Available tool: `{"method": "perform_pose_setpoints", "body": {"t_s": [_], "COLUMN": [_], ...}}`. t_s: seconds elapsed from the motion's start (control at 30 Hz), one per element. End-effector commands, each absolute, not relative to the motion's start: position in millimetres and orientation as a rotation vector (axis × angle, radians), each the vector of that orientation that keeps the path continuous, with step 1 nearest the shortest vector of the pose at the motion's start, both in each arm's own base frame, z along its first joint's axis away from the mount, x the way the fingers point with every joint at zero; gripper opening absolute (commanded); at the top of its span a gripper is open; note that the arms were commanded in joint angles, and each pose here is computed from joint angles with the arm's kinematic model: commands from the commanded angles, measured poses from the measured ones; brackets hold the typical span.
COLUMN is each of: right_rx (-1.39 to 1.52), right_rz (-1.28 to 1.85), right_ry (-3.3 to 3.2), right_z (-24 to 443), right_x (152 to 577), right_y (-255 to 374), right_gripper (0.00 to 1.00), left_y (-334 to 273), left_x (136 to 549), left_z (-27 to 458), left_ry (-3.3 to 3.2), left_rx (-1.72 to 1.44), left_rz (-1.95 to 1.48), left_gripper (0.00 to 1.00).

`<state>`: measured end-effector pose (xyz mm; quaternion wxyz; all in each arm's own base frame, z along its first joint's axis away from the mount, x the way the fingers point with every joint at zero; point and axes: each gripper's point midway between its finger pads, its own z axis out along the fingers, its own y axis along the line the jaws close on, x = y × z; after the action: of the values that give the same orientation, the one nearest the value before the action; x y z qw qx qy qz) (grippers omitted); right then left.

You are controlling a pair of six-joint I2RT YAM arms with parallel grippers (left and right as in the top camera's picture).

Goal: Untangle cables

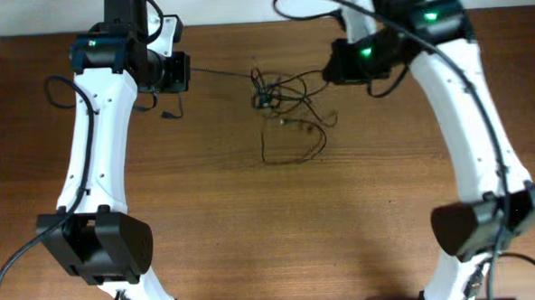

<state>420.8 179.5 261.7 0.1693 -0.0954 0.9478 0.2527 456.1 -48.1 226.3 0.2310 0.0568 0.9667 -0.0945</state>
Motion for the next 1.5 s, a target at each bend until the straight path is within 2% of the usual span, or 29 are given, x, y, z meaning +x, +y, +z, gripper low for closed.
{"method": "perform_pose_setpoints", "body": {"t_s": [0.0,0.17,0.33,0.47,0.63,0.67,0.7,0.8,0.87,0.97,1.1,1.2,1.33,1.47], "right_rx": [-0.083,0.086,0.135,0.171,0.151,0.137,0.119,0.069,0.011,-0.045,-0.029,-0.026,-0.025,-0.025], "right_rz": [0.631,0.591,0.531,0.466,0.474,0.476,0.479,0.485,0.491,0.498,0.501,0.501,0.497,0.498], "right_ry": [2.621,2.634,2.695,2.771,2.896,2.905,2.908,2.911,2.901,2.890,2.889,2.890,2.891,2.891], "right_z": [304,313,302,282,229,221,214,207,208,208,209,208,208,208], "right_x": [412,400,393,386,380,381,382,386,386,386,386,386,386,386], "right_y": [123,71,57,49,63,68,73,86,101,116,118,118,117,117], "right_gripper": [0.04,0.04,0.04,0.04,0.04,0.04,0.04,0.04,0.04,0.04,0.04,0.04,0.04,0.04], "left_y": [-17,6,16,24,24,20,16,7,-8,-39,-109,-157,-231,-266], "left_x": [459,463,463,463,461,459,457,452,450,442,430,431,441,445], "left_z": [234,237,237,237,236,235,234,232,229,217,205,198,194,167], "left_ry": [2.640,2.623,2.623,2.620,2.627,2.635,2.645,2.663,2.669,2.699,2.673,2.614,2.513,2.536], "left_rx": [0.101,-0.010,-0.039,-0.099,-0.134,-0.128,-0.120,-0.107,-0.082,-0.003,0.231,0.364,0.357,0.340], "left_rz": [-0.066,-0.057,-0.050,-0.054,-0.091,-0.119,-0.152,-0.221,-0.331,-0.471,-0.748,-0.802,-0.893,-0.915], "left_gripper": [0.00,0.00,0.00,0.00,0.00,0.04,0.16,0.63,0.66,0.66,0.57,0.54,0.54,0.55]}}
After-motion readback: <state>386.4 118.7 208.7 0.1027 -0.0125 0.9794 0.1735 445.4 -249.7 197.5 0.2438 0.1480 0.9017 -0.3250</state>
